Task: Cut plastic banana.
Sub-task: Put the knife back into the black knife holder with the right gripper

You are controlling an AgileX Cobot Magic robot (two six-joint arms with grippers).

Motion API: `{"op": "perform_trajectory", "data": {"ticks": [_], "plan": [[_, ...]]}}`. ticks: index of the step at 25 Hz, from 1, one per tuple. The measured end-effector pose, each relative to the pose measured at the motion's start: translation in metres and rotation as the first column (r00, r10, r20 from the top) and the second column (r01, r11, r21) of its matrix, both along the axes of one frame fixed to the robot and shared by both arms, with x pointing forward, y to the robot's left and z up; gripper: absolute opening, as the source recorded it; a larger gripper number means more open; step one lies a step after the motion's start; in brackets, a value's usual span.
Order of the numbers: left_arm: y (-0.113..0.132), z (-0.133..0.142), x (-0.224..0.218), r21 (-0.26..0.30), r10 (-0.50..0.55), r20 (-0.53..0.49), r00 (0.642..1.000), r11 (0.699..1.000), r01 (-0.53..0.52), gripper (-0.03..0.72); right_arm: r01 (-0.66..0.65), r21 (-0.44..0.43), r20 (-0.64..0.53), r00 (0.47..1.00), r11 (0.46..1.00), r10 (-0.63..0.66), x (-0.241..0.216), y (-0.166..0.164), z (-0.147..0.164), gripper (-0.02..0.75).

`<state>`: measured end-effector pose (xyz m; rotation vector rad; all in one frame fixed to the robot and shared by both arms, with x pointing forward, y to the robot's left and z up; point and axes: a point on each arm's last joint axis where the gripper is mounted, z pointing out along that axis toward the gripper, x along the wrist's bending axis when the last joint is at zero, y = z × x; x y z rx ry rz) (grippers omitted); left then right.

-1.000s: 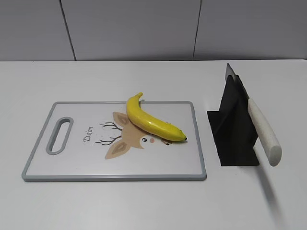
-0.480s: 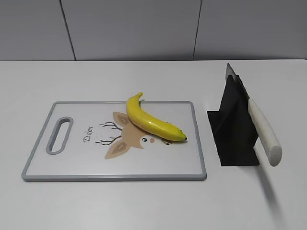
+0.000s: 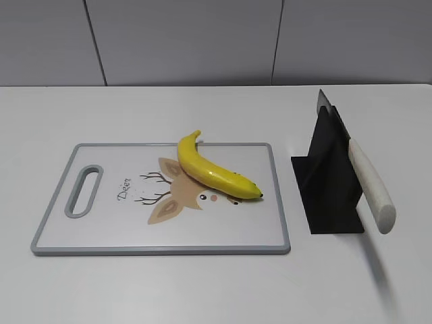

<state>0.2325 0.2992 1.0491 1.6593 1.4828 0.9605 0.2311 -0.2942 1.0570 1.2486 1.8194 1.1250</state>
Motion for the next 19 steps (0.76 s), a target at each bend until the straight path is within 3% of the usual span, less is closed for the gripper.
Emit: {"op": "perform_trajectory", "data": {"ticks": [7,19], "plan": [[0.0000,0.0000,0.0000,0.000,0.000,0.000,1.000,1.000,0.000,0.320,0.183,0.001,0.000,0.983,0.983,-0.183,0.0012,0.0014,0.0000,0.594],[0.0000,0.0000,0.0000,0.000,0.000,0.000,1.000,1.000,0.000,0.320,0.188,0.002,0.000,0.982,0.982,-0.188,0.0012,0.0014,0.0000,0.594]]}}
